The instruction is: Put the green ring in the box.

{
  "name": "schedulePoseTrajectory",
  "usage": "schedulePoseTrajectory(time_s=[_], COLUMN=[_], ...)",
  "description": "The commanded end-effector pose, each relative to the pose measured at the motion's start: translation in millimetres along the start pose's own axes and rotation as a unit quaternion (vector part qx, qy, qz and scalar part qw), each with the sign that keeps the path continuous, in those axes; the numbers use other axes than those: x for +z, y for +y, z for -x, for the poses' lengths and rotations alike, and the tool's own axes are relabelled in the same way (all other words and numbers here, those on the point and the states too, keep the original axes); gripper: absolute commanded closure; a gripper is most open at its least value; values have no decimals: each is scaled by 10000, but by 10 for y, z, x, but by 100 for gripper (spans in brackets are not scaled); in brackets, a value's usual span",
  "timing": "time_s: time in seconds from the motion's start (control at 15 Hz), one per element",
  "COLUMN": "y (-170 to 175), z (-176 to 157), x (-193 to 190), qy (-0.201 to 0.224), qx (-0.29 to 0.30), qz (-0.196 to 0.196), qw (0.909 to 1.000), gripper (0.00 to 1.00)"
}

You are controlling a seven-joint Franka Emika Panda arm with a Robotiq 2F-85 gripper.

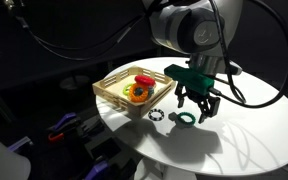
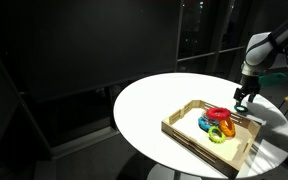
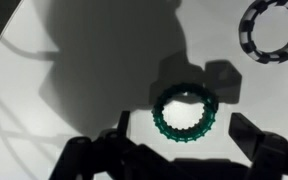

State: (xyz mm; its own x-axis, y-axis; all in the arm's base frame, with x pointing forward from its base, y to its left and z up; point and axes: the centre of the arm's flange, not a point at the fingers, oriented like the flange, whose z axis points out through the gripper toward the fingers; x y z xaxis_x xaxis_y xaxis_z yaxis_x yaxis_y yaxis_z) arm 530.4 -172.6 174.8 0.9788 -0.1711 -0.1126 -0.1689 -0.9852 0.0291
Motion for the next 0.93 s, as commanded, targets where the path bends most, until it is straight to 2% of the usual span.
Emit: schedulePoseTrajectory(time_s=[0.0,0.87], y=[30,-48], z=[-92,-114], x=[47,154], qy=[99,196], qx=[133,108], qz=[-151,-68], qw=[9997,9997], gripper=[0,0])
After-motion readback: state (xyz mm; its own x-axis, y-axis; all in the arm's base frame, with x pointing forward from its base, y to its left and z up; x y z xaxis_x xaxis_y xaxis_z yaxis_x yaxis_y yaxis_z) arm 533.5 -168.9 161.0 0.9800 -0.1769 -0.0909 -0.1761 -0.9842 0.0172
